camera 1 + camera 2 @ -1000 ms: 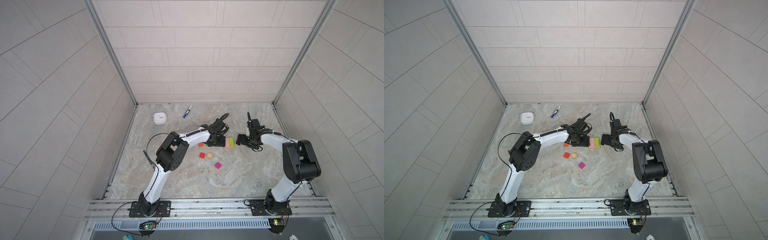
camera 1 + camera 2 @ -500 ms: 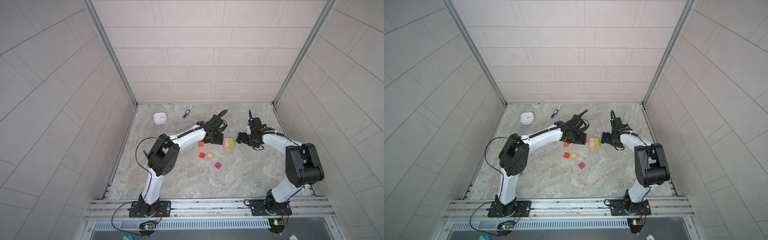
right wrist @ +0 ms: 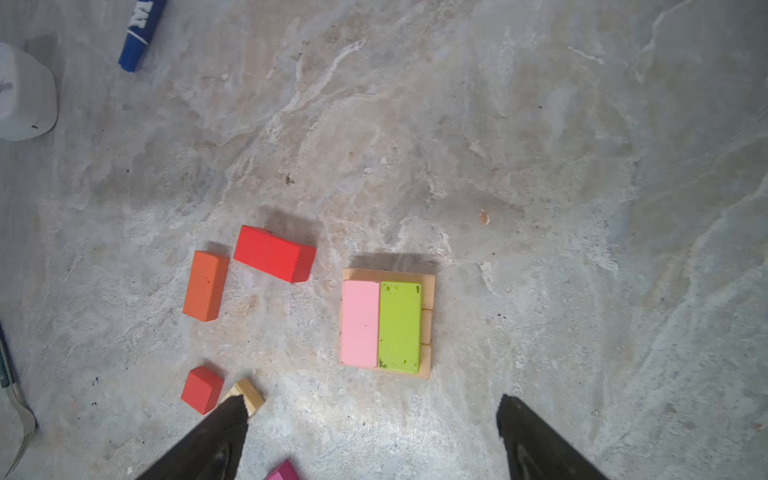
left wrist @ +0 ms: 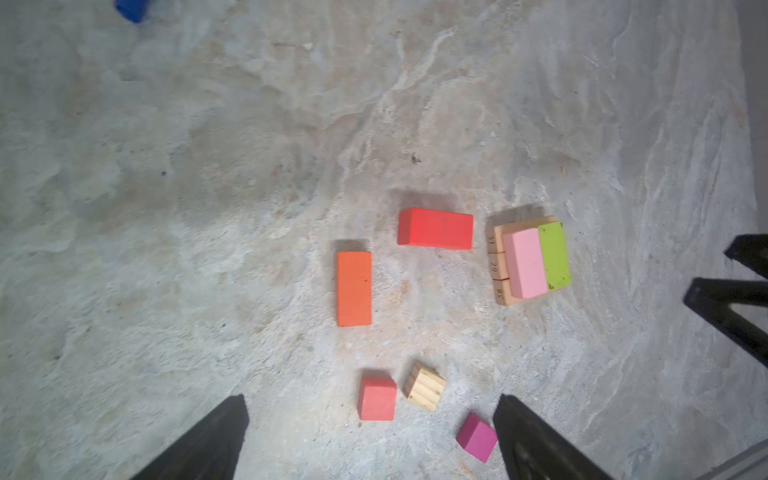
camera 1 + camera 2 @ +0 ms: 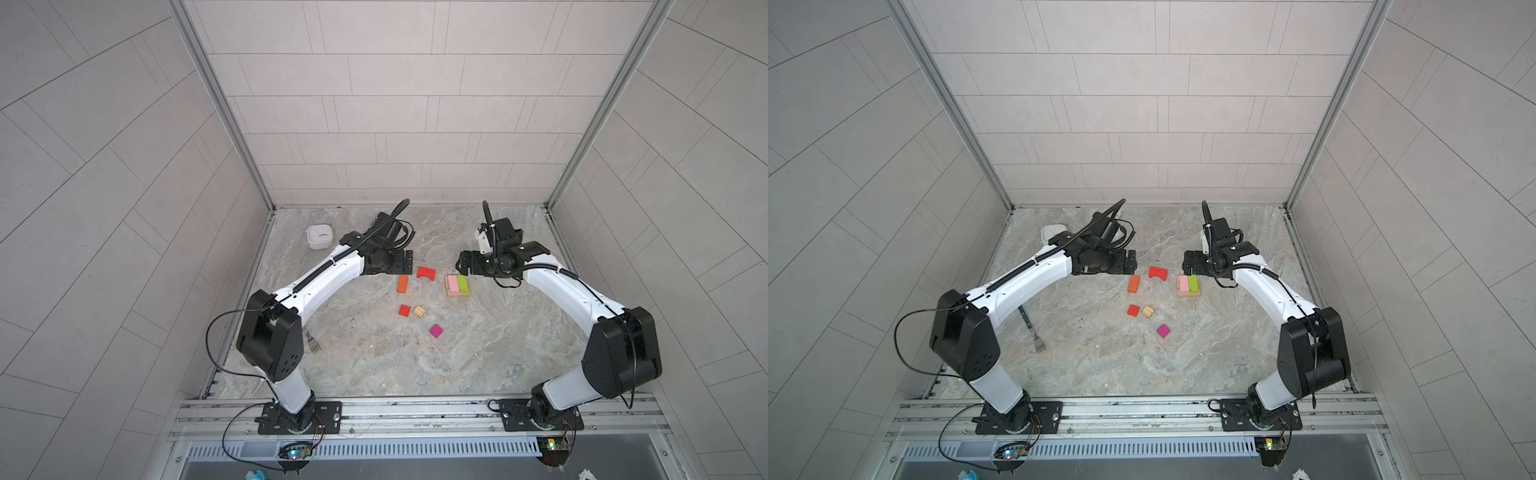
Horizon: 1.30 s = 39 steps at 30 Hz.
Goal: Build the wood block tower
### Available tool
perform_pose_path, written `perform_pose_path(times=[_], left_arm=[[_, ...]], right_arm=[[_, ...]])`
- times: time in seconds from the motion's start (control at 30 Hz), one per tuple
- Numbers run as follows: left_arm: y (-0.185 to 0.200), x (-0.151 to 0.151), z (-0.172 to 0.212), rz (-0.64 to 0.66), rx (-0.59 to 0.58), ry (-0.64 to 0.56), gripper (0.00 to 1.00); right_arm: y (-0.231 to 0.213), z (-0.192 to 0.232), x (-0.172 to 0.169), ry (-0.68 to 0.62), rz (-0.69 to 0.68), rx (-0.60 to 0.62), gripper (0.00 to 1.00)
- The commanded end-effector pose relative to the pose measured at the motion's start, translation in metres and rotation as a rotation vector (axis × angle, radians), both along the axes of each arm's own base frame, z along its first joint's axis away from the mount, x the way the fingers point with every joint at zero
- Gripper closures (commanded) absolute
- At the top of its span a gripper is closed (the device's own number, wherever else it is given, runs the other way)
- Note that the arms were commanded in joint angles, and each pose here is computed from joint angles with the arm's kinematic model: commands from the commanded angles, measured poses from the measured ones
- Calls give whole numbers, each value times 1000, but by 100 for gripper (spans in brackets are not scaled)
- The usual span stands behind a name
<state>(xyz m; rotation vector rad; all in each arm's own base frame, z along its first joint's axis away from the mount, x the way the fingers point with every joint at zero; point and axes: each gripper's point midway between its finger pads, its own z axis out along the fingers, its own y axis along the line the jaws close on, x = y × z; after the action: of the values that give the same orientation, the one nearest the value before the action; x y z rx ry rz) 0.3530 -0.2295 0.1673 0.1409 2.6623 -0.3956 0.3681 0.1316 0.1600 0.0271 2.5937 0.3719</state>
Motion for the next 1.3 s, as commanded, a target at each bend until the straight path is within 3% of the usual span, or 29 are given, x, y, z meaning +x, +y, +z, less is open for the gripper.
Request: perform_pose_path(times=[0.0, 0.23, 0.47, 0.83, 1.27], left_arm=[[22, -18, 13, 4, 50, -15, 0], [60, -34, 31, 23, 58, -48, 0], [84, -46, 23, 20, -75, 4, 0], [61, -56, 25, -65, -281, 20, 0], [61, -54, 26, -53, -334, 26, 0]], right_arm=[[15, 14, -13, 3, 3, -25, 3], [57, 13, -4, -27, -47, -9, 1], [79, -7, 15, -11, -162, 16, 1], [102, -42, 38, 29, -217, -57, 4], [111, -82, 58, 60, -291, -103, 14]])
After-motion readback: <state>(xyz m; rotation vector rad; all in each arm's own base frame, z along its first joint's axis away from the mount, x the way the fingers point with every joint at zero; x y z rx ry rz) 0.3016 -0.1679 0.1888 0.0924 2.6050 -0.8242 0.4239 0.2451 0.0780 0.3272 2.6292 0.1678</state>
